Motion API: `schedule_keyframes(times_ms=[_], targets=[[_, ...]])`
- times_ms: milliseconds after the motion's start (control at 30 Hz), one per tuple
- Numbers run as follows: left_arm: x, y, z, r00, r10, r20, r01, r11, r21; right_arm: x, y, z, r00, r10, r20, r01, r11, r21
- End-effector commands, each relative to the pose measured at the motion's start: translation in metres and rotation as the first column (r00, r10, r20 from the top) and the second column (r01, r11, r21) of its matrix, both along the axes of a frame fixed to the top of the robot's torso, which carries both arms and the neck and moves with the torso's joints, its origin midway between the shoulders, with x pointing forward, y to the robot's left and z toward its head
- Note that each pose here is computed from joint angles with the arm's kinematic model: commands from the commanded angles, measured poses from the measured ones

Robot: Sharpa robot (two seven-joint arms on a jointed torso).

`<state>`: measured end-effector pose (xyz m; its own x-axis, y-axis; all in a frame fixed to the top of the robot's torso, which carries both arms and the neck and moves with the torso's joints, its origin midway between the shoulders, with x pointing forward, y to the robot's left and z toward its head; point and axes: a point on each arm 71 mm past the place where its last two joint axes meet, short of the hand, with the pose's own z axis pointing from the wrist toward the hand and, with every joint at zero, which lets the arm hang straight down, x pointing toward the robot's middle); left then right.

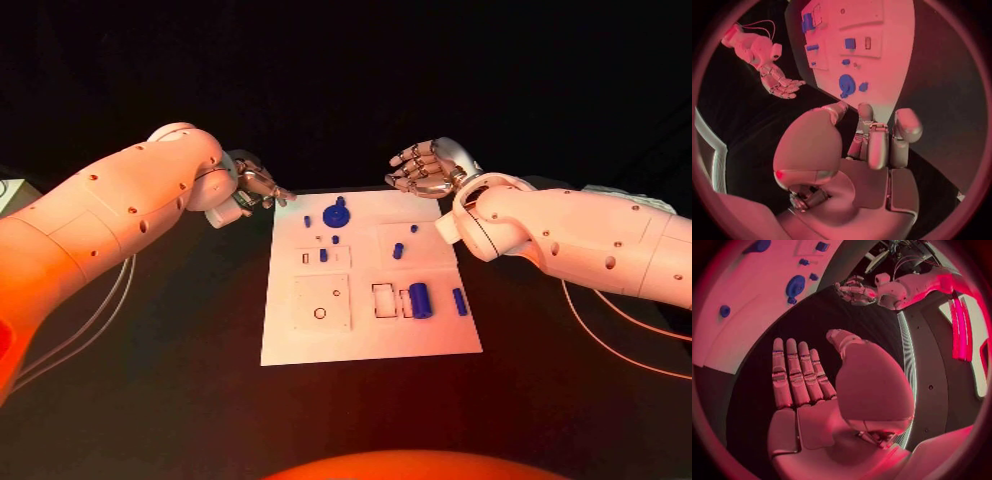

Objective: Assemble the parts on the task board

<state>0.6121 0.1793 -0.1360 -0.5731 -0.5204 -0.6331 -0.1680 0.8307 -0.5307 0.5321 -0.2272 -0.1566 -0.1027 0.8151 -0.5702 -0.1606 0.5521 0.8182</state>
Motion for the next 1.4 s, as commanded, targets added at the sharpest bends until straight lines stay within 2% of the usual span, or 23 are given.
schedule_keyframes(times_ms=[33, 167, 367, 733, 1400], targets=[[0.0045, -0.004, 0.0002, 0.998, -0.001, 0.064, 0.000, 1.000, 0.030, -0.001, 0.002, 0.001, 1.000, 0.015, 0.016, -0.015, 1.000, 0.000], [0.0071, -0.008, -0.0047, 0.997, 0.002, 0.071, -0.006, 0.998, 0.055, -0.002, 0.003, 0.002, 1.000, 0.016, 0.023, -0.016, 1.000, 0.001], [0.0093, -0.011, -0.0076, 0.997, 0.008, 0.076, -0.013, 0.997, 0.070, -0.003, 0.003, 0.004, 0.999, 0.018, 0.030, -0.018, 1.000, 0.003], [0.0098, -0.019, -0.0131, 0.999, -0.010, 0.049, 0.007, 0.998, 0.069, -0.004, 0.005, 0.007, 0.999, 0.024, 0.045, -0.024, 1.000, -0.002], [0.0067, -0.030, -0.0165, 0.999, -0.048, 0.005, 0.047, 0.998, 0.050, -0.003, 0.007, 0.008, 0.998, 0.030, 0.051, -0.030, 1.000, -0.009]])
